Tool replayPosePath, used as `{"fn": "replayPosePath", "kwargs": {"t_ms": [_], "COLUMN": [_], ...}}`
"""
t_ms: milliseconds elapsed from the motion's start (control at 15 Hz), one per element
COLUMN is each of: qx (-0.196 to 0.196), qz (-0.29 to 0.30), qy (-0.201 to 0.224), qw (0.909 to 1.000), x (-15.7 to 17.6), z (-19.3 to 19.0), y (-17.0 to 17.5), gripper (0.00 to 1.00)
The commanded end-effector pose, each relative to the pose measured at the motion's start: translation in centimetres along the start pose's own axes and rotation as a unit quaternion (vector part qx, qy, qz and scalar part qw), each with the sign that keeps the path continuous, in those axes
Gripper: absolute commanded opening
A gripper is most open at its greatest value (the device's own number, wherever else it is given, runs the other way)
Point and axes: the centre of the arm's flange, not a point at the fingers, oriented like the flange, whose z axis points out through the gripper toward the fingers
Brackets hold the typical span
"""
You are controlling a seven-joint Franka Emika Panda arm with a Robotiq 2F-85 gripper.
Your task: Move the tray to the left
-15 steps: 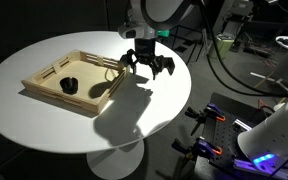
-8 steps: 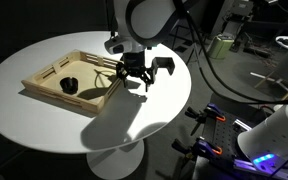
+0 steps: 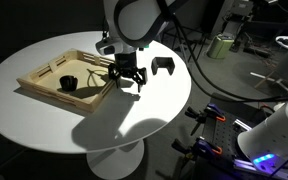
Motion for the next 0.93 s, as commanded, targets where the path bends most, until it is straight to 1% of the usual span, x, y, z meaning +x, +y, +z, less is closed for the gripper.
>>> {"fn": "replayPosePath", "kwargs": {"t_ms": [0, 267, 867], "qx": [0.005, -0.001, -0.018], "qz": [-0.019, -0.020, -0.023], "qy": [-0.002, -0.002, -0.009], "qw": [0.9998, 0.9998, 0.9995], "x": [-0.5, -1.3, -3.4], "z": [-0.4, -1.0, -3.0], "y": [2.2, 4.2, 10.3], "gripper": [1.00, 1.00, 1.00]}}
